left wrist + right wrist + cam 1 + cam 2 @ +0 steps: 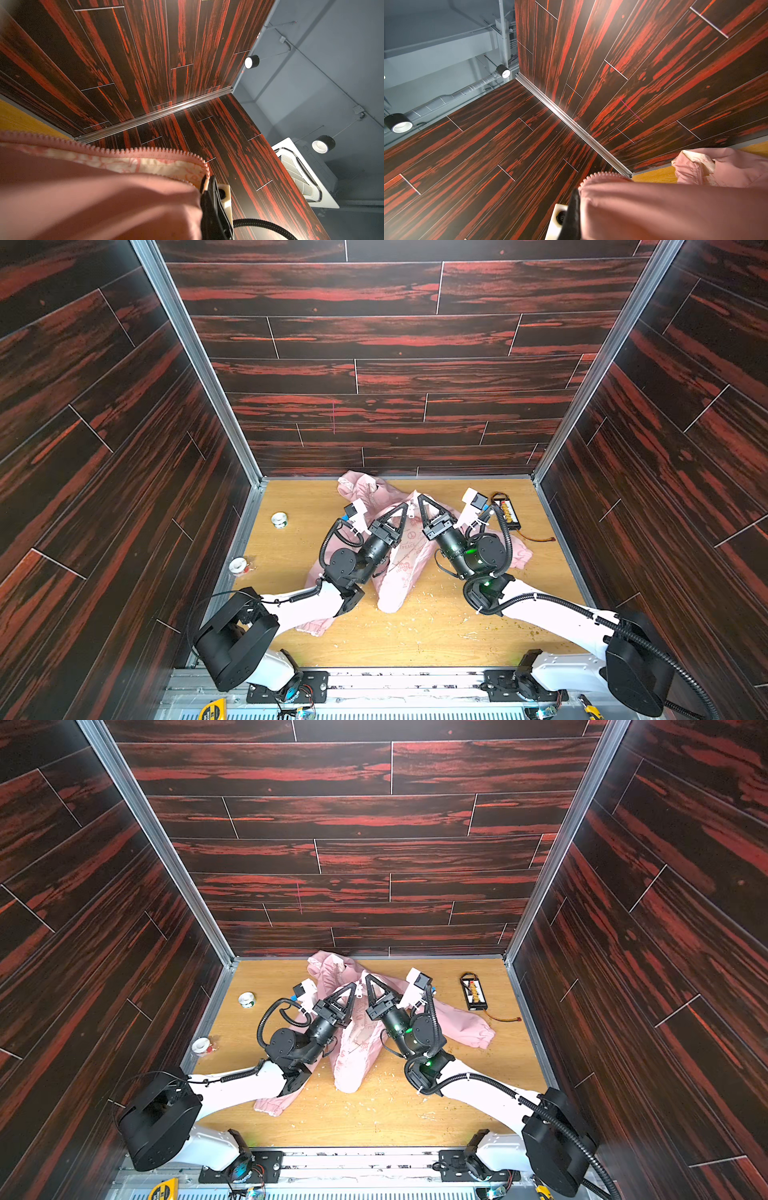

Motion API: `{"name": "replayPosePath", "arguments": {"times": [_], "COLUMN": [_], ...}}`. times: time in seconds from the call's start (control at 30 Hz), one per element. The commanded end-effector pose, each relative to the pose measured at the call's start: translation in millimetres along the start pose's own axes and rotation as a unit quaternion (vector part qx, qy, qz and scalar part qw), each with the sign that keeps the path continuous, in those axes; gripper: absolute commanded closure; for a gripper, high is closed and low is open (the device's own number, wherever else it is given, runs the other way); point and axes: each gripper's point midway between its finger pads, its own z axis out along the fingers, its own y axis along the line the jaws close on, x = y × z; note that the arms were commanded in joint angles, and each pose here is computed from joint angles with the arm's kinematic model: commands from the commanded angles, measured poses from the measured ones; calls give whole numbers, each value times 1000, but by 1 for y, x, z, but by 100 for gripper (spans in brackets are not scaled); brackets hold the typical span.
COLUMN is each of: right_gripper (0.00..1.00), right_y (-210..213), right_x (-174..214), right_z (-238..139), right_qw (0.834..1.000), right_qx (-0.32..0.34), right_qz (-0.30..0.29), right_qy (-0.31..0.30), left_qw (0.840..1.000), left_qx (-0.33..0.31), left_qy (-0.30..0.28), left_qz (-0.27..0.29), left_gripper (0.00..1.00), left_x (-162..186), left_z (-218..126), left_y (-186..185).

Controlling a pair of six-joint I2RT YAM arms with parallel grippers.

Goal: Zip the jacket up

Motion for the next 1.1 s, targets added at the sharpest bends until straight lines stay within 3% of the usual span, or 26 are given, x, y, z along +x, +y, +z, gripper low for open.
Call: {"name": "replayPosePath", "arguments": {"times": [0.0,1.07], "right_gripper": [100,100], "right_y": [14,18], "right_x": [-9,-8], "right_z": [-1,-1], "right_qw": [1000,999], "right_qx": [-21,-29], "right_qz": [14,21], "right_qy": [-16,-11], "left_qw": [998,998], "left_qx": [54,68], "left_qy": [-6,-4], "left_qz": [-5,-8], "left_gripper": [100,100], "left_x": [-5,-4], "left_z": [3,8], "left_y": [-37,-47]}}
